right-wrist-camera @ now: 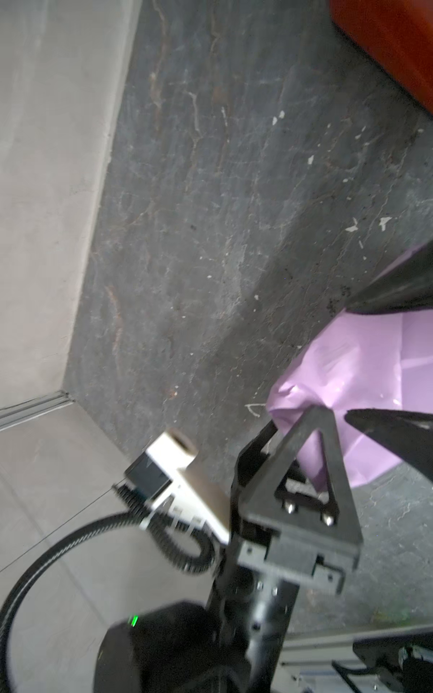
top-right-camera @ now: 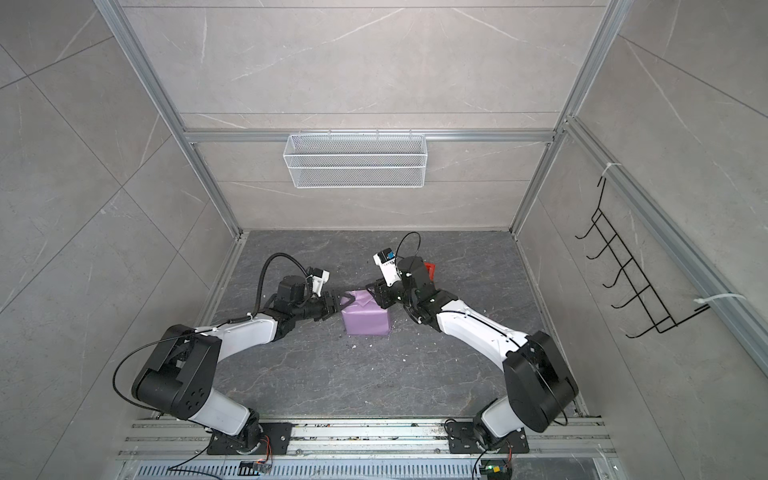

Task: Wrap the gift box in paper

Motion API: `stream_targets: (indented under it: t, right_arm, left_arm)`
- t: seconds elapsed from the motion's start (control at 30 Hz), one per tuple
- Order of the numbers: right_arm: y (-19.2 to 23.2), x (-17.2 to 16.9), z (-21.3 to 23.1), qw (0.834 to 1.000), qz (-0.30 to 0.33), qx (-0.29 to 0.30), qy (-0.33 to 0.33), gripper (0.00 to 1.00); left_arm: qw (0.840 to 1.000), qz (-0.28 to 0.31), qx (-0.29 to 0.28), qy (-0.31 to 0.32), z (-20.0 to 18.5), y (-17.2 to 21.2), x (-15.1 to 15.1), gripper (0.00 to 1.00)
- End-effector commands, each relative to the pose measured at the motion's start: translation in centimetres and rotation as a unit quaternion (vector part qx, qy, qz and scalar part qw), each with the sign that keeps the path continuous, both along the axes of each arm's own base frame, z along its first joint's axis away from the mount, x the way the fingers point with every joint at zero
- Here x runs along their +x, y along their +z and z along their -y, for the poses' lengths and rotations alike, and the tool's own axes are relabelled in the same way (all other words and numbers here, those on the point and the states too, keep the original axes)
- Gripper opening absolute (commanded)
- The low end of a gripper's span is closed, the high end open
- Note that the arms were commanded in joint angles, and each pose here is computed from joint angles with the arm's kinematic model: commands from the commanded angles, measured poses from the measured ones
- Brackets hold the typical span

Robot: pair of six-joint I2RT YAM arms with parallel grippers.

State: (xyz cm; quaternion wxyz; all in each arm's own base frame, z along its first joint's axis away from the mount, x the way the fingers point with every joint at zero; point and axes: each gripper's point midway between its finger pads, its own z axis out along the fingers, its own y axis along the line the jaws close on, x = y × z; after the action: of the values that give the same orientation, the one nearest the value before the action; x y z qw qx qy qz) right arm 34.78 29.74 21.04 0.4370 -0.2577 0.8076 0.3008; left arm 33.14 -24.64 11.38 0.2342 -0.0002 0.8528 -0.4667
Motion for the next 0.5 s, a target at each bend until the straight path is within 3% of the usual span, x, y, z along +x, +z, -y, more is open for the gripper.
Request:
stream_targets:
  t: [0.0,0.2,0.47]
  right_arm:
    - [0.0,-2.4,-0.9,0.999,-0.024,0.012,0.035,0.37]
    - [-1.8,-3.4,-3.4,0.995,-0.071,0.008,0.067,0.17]
    - [-4.7,-2.3,-3.7,0.992,-0.111,-0.024,0.049,0.07]
  left_arm:
    - [0.995,-0.082,0.052,-0.004,-1.2,-4.9,-2.9,0.70]
    - [0.995,-0.081,0.052,-0.003,-1.2,-4.8,-2.9,0.70]
    - [0.995,-0.082,0.054,-0.003,-1.3,-4.9,-3.0,0.70]
